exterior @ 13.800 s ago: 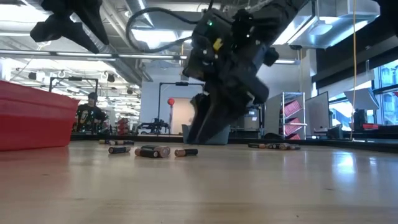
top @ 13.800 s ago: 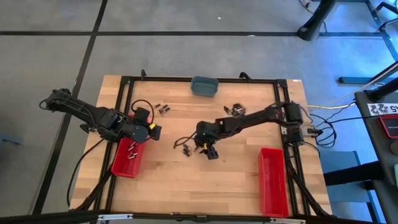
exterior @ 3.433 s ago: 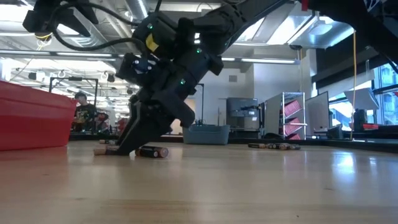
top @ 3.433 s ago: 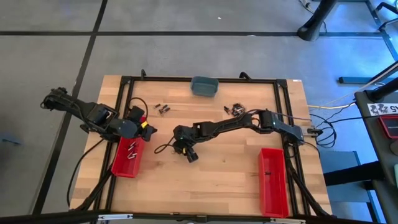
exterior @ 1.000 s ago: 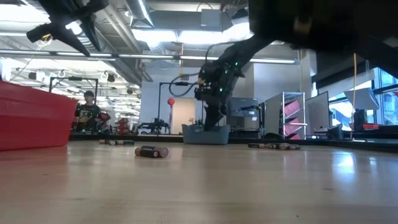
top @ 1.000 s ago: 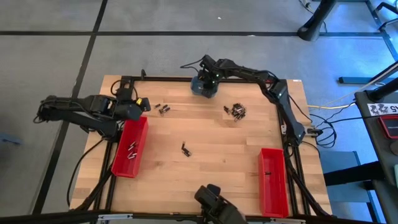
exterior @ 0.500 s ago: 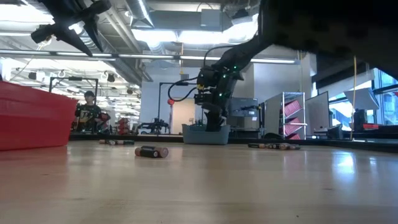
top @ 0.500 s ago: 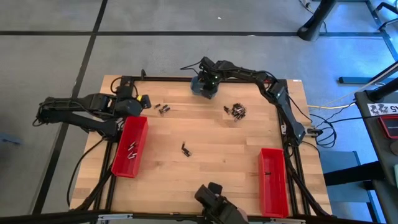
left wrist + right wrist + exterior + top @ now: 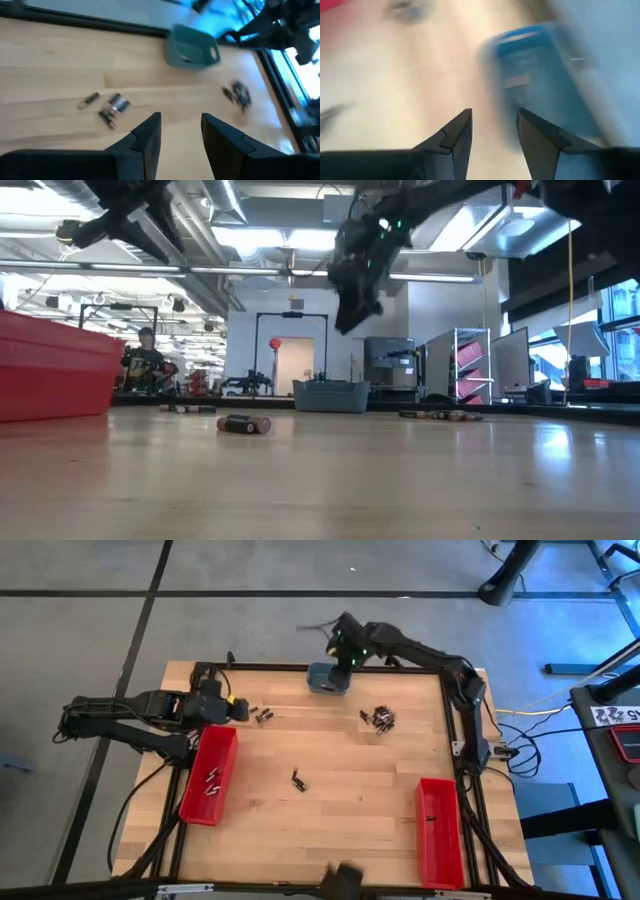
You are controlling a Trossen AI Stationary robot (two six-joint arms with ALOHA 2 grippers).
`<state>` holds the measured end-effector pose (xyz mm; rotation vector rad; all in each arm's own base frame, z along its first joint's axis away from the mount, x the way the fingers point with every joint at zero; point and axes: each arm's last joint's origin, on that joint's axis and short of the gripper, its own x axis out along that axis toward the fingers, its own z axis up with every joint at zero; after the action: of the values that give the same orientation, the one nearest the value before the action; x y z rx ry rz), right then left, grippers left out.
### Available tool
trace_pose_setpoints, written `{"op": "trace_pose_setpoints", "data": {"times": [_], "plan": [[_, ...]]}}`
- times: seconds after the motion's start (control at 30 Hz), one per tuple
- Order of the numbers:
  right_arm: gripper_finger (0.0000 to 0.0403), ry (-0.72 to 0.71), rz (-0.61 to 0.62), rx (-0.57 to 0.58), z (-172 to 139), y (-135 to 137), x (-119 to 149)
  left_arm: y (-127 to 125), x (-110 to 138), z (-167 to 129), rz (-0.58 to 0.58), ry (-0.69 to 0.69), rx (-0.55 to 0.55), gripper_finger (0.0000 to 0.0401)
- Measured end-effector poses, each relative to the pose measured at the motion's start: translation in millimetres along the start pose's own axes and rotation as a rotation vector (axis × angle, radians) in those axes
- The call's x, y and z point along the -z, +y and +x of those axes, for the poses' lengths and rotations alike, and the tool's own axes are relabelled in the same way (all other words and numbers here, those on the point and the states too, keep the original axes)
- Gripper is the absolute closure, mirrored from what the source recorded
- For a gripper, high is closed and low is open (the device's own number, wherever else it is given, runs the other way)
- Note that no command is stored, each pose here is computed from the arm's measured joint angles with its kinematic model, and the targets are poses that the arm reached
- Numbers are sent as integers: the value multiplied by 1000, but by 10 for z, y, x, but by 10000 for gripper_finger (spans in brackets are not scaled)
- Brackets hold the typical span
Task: Sort batteries
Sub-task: Put the big brown battery into the blue bin
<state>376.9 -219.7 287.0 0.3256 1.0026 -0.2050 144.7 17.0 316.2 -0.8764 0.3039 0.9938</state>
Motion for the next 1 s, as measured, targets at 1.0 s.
{"op": "trace_pose_setpoints", "data": {"times": [1.0], "plan": [[205, -9, 30, -141, 1289, 2706, 851, -152, 285, -143, 180, 332, 223, 272]]}}
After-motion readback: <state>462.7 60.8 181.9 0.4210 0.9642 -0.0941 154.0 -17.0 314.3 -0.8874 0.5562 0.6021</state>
